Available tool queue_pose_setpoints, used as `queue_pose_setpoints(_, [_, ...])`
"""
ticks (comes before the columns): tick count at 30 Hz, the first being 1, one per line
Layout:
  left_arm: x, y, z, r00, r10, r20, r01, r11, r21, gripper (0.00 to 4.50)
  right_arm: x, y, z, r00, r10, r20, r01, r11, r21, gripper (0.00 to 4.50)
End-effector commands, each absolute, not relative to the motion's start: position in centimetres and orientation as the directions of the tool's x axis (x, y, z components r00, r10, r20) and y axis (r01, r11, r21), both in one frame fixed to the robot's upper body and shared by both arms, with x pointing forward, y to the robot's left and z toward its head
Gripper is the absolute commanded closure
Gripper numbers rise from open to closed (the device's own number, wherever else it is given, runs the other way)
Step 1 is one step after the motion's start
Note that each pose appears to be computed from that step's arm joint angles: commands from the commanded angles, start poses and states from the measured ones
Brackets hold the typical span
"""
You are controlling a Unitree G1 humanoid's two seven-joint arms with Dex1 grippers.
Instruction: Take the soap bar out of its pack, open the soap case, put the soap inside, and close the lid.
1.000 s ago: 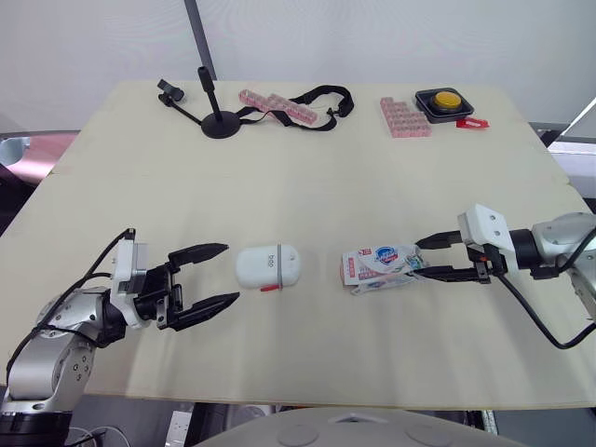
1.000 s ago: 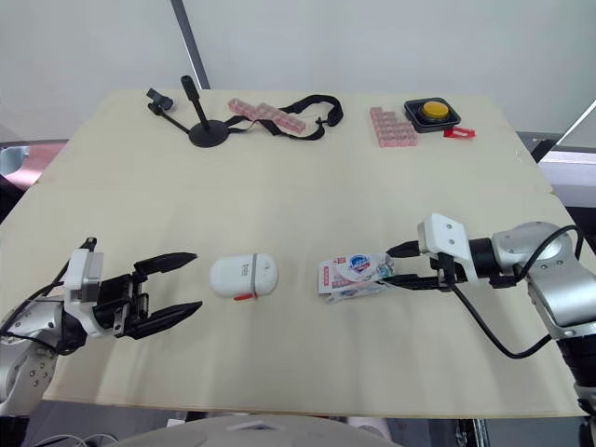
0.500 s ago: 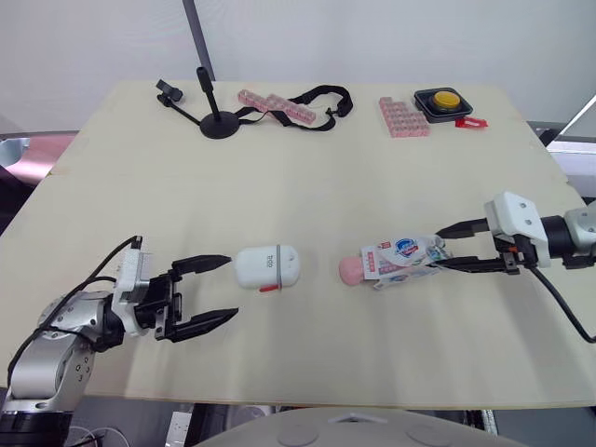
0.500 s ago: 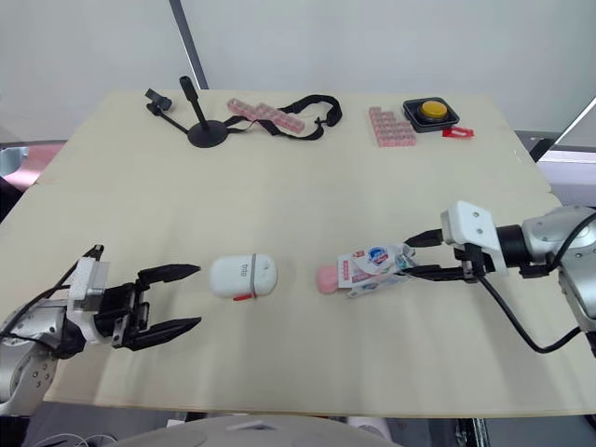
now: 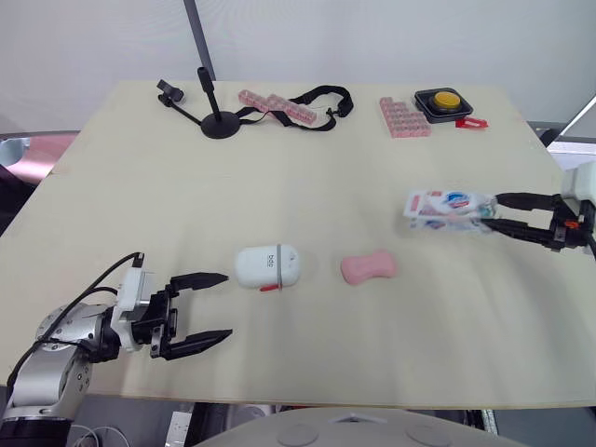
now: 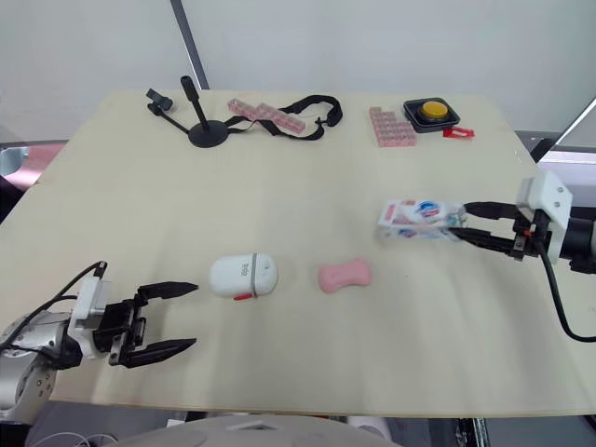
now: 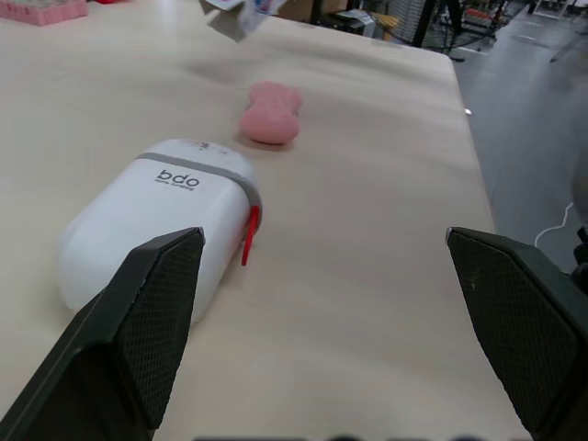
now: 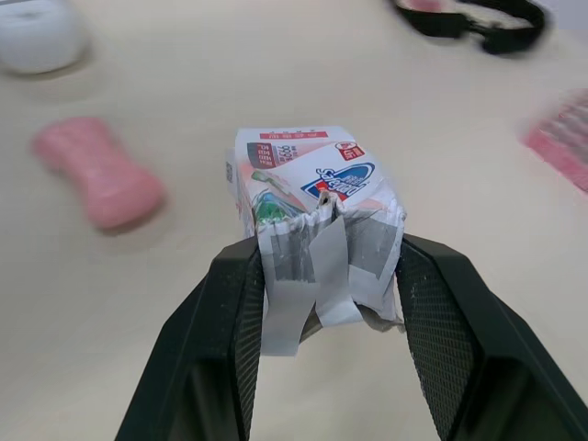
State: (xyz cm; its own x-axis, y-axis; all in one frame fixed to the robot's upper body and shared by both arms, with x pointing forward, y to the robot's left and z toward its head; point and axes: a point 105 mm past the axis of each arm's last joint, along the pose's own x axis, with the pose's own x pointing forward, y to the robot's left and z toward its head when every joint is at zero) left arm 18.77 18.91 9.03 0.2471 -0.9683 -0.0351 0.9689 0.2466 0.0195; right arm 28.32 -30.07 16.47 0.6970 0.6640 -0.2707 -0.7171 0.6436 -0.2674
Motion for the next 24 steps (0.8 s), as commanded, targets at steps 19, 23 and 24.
queue_pose_setpoints(19, [18.6, 18.9, 9.7, 0.210, -0.975, -0.066, 0.976, 0.205, 0.069, 0.00, 28.3, -36.3, 8.9, 0.932, 0.276, -0.234, -0.312, 0.941, -0.131, 2.27])
queue_pose_setpoints(23, [18.8, 18.8, 9.8, 0.213, -0.975, -0.065, 0.976, 0.209, 0.068, 0.00, 28.0, -36.4, 7.8, 0.911, 0.271, -0.311, -0.325, 0.935, -0.140, 2.27])
queue_pose_setpoints(24, [18.8, 18.7, 9.8, 0.215, -0.975, -0.062, 0.975, 0.211, 0.067, 0.00, 28.0, -36.6, 7.8, 0.914, 0.261, -0.309, -0.316, 0.938, -0.142, 2.02])
